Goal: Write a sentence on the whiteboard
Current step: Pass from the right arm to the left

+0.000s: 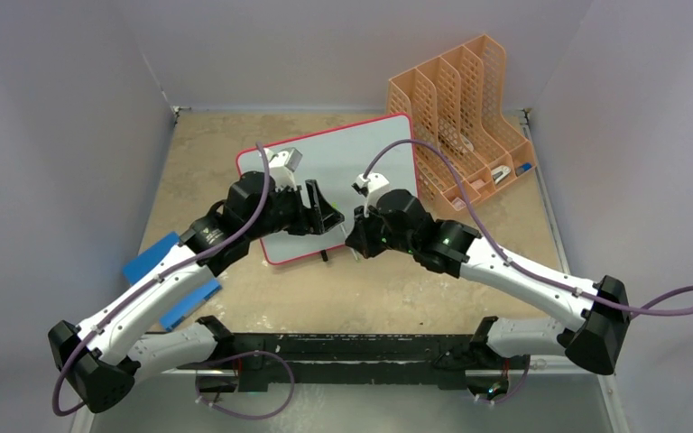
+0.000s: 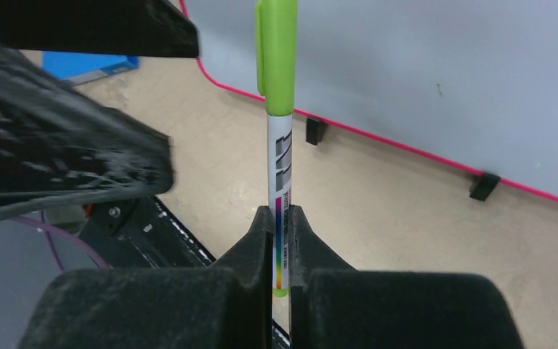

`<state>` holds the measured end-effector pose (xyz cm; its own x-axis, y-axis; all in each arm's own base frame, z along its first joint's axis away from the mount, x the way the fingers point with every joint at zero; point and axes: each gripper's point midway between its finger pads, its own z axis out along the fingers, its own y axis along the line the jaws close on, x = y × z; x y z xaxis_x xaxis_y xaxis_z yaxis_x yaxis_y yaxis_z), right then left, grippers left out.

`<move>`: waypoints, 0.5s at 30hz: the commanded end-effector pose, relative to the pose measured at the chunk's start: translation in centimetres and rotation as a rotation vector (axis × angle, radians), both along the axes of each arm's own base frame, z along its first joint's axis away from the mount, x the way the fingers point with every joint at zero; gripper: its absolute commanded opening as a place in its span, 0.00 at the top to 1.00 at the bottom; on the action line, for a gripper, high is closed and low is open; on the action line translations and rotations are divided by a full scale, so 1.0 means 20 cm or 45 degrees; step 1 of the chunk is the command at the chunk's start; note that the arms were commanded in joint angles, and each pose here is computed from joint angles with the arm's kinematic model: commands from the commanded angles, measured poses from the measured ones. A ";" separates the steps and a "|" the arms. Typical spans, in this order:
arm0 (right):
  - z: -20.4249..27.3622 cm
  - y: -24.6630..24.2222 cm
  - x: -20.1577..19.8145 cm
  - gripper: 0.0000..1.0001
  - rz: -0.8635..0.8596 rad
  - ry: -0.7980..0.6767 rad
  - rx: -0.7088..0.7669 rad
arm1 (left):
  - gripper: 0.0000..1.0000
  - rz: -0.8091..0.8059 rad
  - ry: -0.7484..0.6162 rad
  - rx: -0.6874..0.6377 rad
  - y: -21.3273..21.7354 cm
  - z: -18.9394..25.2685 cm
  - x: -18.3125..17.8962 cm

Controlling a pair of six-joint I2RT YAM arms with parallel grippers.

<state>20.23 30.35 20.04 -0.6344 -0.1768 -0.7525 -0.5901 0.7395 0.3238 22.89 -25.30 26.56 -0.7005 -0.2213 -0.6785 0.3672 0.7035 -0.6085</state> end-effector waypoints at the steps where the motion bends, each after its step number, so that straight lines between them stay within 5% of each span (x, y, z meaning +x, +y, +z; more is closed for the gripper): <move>1: 0.24 0.12 0.00 1.00 0.099 -0.137 0.178 | 0.33 0.020 -0.017 -0.173 -0.05 0.11 0.03; 15: 0.28 0.17 -0.05 1.00 0.189 -0.180 0.287 | 0.54 0.125 0.076 -0.288 0.02 0.05 0.11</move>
<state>19.62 33.06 23.99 -0.5445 -0.1077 -0.8318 -0.6936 0.6155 0.3743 24.60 -24.88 25.68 -0.7208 -0.3708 -0.5855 0.2439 0.6551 -0.7151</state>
